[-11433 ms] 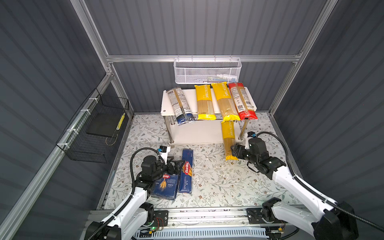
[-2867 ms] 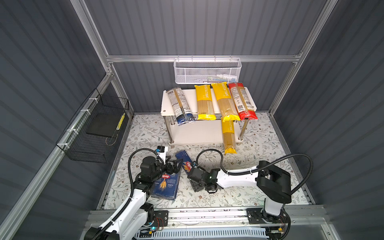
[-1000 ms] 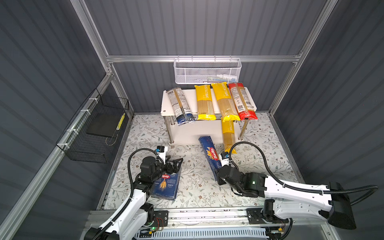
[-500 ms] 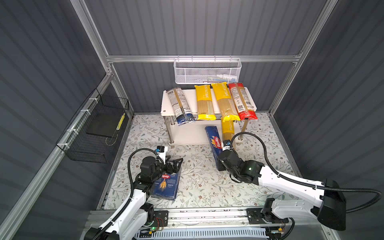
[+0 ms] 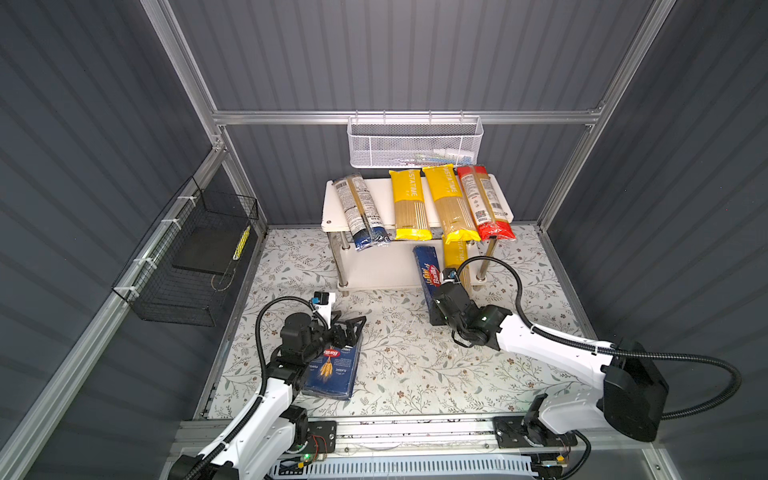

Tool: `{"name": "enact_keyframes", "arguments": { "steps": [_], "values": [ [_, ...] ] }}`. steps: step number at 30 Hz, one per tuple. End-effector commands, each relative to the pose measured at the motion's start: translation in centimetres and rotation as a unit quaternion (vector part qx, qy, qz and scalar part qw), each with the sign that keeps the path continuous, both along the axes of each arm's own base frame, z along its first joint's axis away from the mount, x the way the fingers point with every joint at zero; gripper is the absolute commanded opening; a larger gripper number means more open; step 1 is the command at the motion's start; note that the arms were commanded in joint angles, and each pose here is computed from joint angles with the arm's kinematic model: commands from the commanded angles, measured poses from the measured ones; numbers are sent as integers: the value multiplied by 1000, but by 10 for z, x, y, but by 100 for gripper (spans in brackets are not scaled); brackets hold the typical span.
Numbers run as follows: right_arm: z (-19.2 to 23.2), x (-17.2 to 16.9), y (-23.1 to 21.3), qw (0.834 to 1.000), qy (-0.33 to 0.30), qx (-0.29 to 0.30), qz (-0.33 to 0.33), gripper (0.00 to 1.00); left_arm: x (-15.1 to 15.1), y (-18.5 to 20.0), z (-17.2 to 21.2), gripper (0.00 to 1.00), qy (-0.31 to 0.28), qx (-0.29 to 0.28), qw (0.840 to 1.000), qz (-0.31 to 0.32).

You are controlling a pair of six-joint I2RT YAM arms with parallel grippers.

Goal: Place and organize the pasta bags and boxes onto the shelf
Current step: 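Carry the Barilla box to the lower tier beside the yellow bag, then lower the Barilla box upright against the lower tier's front edge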

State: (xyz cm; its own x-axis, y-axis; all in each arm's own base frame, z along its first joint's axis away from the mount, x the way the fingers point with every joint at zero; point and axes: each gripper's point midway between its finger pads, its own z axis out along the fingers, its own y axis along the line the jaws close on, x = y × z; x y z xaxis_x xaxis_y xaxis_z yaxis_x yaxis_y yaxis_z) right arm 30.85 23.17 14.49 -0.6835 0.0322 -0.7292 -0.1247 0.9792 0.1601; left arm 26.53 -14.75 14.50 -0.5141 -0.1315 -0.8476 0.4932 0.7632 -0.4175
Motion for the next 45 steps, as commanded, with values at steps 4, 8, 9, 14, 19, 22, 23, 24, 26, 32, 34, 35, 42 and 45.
{"name": "enact_keyframes", "arguments": {
  "steps": [4, 8, 9, 14, 19, 22, 23, 24, 26, 32, 34, 35, 42, 45],
  "values": [
    [62, 44, 13, 993, -87, 78, -23, 39, -4, -1, -5, 100, 2, 4, 1000, -7],
    [58, 54, 10, 992, -87, 84, -31, 40, -4, -1, -4, 99, 0, 4, 1000, -6],
    [57, 56, 9, 992, -86, 83, -34, 40, -5, -1, -4, 99, 0, 4, 1000, -6],
    [52, 69, 9, 992, -84, 85, -43, 41, -5, -1, -4, 100, -1, 5, 1000, -5],
    [47, 80, 10, 992, -78, 84, -51, 41, -4, -1, -5, 99, 2, 5, 1000, -6],
    [43, 84, 9, 992, -78, 84, -56, 41, -4, -1, -5, 100, 2, 4, 1000, -6],
    [42, 85, 9, 992, -78, 84, -58, 41, -4, -1, -4, 99, 0, 4, 1000, -6],
    [40, 86, 9, 992, -79, 85, -59, 42, -5, -1, -3, 100, 0, 3, 1000, -6],
    [37, 87, 9, 992, -75, 82, -60, 42, -5, -1, -2, 99, -3, 4, 1000, -5],
    [27, 93, 7, 993, -66, 76, -65, 51, -5, 0, -3, 99, -2, 5, 1000, -5],
    [23, 95, 7, 993, -62, 74, -64, 54, -6, 0, -3, 100, -4, 5, 1000, -4],
    [22, 96, 7, 994, -61, 72, -63, 56, -6, 0, -3, 100, -4, 5, 1000, -3],
    [21, 93, 8, 995, -50, 72, -56, 63, -5, 1, -3, 100, -4, 6, 1000, -2],
    [24, 87, 7, 994, -48, 80, -50, 65, -5, 1, -3, 100, -3, 7, 1000, -1]
  ]
}}
